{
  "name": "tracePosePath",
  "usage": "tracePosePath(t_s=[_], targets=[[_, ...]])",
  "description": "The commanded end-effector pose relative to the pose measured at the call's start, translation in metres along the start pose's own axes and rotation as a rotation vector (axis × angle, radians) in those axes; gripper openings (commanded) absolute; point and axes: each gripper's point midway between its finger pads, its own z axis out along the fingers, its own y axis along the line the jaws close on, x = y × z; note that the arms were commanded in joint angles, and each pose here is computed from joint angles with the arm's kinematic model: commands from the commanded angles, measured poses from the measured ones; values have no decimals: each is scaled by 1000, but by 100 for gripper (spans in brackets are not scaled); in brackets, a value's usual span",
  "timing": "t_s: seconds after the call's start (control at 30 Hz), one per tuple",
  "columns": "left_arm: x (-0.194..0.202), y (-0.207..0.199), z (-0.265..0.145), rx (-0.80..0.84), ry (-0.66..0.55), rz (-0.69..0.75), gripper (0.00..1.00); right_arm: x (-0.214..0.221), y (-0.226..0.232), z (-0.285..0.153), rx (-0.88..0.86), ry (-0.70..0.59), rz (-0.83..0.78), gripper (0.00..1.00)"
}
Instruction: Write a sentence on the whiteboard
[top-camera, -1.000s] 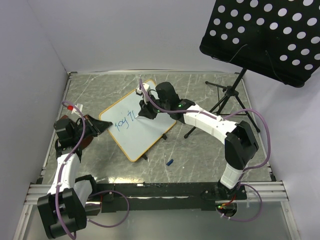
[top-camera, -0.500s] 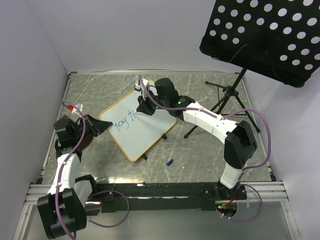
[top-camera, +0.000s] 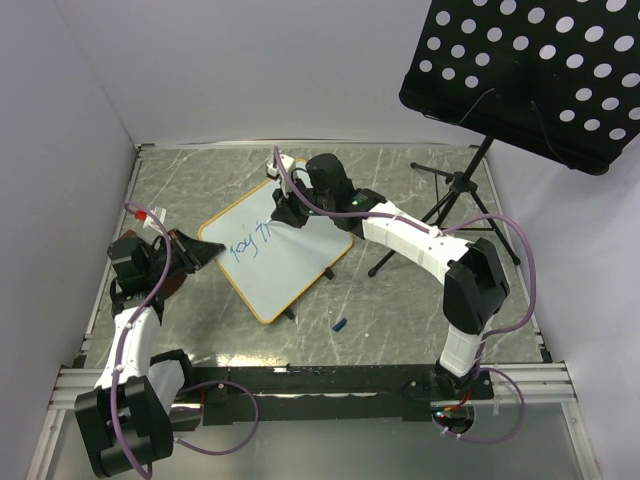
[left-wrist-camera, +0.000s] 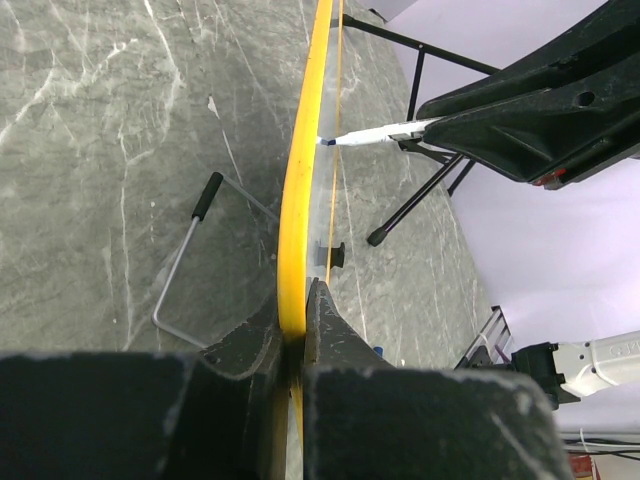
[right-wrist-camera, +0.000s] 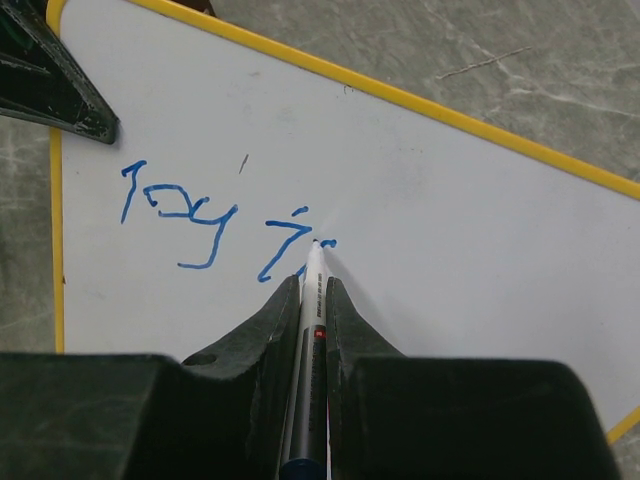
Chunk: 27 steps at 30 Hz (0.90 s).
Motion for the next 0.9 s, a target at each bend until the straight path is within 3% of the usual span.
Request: tracePosePath(t_s=[0.0,0.87], targets=[[-6,-5,1,29,-7,148,1,-15,-18,0,69,-29,-11,0],[-6,-4,1,28,-6,147,1,-3,-17,-8,65,-6,-4,0]])
